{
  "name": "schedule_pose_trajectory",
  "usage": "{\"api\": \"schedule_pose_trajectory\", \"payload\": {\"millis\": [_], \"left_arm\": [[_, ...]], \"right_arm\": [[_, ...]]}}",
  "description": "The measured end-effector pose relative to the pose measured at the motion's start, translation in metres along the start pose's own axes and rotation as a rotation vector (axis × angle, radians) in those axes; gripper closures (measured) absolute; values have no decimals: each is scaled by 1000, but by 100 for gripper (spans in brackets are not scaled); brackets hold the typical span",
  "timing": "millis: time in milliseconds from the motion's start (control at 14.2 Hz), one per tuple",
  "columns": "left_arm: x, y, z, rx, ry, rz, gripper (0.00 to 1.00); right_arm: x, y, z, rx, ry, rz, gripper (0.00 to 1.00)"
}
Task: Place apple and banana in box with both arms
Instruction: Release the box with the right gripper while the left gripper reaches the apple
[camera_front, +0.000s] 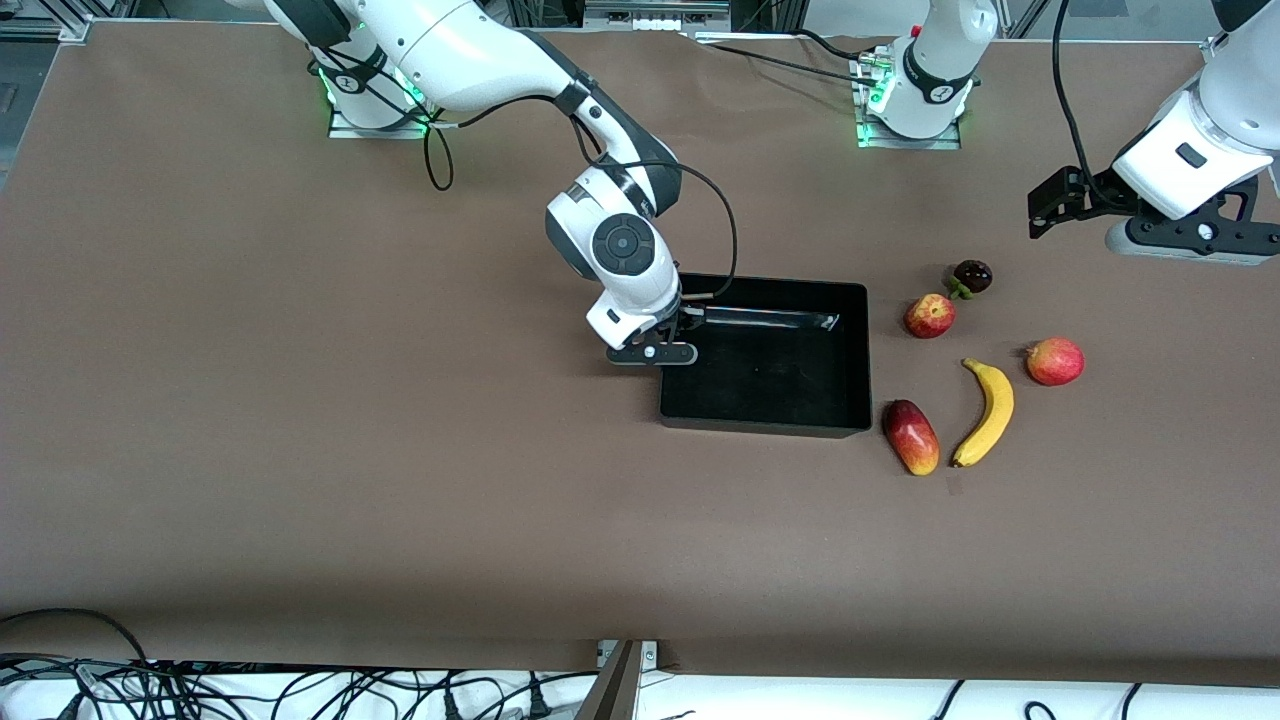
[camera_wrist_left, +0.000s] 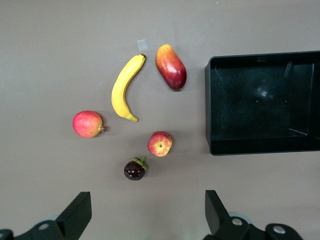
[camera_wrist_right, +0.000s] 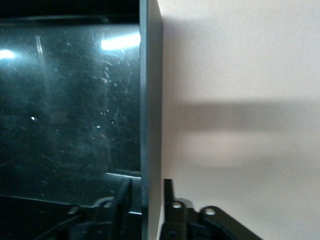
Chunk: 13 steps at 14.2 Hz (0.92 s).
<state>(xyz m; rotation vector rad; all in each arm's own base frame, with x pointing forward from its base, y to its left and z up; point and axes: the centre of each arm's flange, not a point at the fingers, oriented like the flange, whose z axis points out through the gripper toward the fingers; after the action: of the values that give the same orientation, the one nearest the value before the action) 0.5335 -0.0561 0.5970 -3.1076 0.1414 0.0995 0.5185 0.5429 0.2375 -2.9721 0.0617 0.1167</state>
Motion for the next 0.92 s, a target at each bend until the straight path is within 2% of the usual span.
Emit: {"api": "schedule_pose_trajectory", "payload": {"millis": [282,423,634,775,916], "left_arm": [[0,1,0,0,0,1,0],[0,1,0,0,0,1,0],[0,0,0,0,-1,1,0],[-1,0,1,0,-11,0,0],[-4,0,7,1,-58,0,0]], "right_arm": [[8,-7,-30,31,39,-10,22],[19,3,-71,6,56,-43,2],[53,58,-161,-74,70,-102,0],[75,109,-225,-113,92,-91,0],[89,166,-282,-140,84,-74,0]]}}
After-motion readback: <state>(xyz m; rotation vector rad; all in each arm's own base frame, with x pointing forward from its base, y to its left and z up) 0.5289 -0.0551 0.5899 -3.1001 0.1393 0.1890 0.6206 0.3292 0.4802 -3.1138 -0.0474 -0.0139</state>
